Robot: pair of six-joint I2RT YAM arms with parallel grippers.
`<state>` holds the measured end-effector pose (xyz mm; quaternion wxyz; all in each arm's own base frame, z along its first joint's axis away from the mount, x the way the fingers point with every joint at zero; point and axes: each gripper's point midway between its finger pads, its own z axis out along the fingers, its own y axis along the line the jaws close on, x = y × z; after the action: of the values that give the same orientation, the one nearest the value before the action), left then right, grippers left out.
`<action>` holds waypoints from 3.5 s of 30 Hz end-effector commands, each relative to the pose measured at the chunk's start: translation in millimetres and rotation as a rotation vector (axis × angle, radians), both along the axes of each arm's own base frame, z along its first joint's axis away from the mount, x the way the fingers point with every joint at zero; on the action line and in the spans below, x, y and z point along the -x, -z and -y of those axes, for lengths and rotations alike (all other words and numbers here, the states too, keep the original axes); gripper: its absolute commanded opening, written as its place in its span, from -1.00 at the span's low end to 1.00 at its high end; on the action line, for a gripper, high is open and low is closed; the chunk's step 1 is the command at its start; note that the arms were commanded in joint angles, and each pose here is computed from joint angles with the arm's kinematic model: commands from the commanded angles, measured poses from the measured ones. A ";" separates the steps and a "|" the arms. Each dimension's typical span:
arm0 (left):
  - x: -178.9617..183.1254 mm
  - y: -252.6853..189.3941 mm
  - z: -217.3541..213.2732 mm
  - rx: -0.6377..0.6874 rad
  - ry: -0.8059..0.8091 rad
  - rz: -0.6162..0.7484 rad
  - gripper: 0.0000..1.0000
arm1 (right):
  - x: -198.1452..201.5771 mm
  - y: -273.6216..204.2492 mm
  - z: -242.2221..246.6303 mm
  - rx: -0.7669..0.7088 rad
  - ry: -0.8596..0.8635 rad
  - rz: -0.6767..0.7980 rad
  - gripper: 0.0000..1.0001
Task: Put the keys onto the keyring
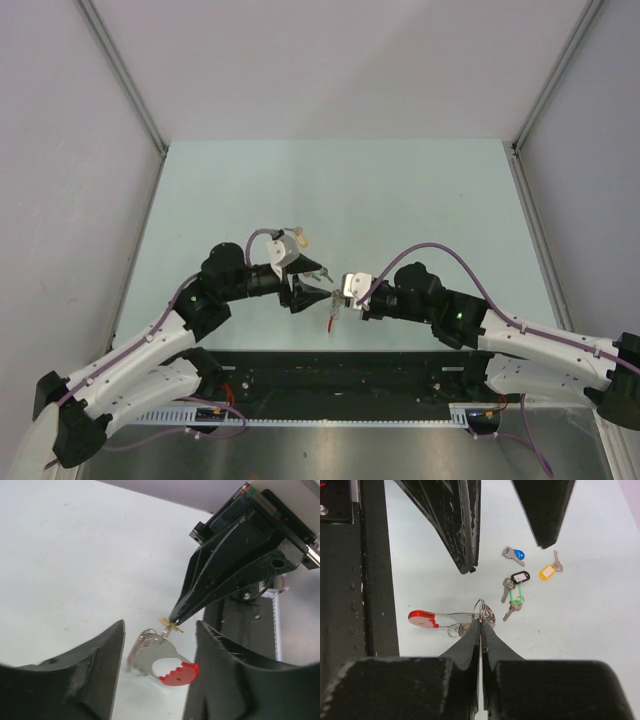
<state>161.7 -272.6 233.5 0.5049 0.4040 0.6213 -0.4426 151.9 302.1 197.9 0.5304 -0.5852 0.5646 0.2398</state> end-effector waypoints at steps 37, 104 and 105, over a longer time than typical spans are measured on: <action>3.8 38.4 25.9 -0.344 0.441 0.117 -0.17 | 7.2 -24.0 -11.1 -0.003 -0.076 0.035 -1.00; 17.1 2.1 25.5 -0.123 0.361 0.032 -0.99 | 8.0 -17.4 7.1 0.024 0.022 0.025 -1.00; 16.0 -1.4 25.9 -0.110 0.357 0.047 -0.99 | 8.4 -18.6 7.1 0.018 0.022 0.024 -1.00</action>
<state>142.7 -294.5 203.8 0.3638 0.5620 0.5831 -0.4602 141.5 296.0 201.9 0.5175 -0.6032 0.5656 0.2200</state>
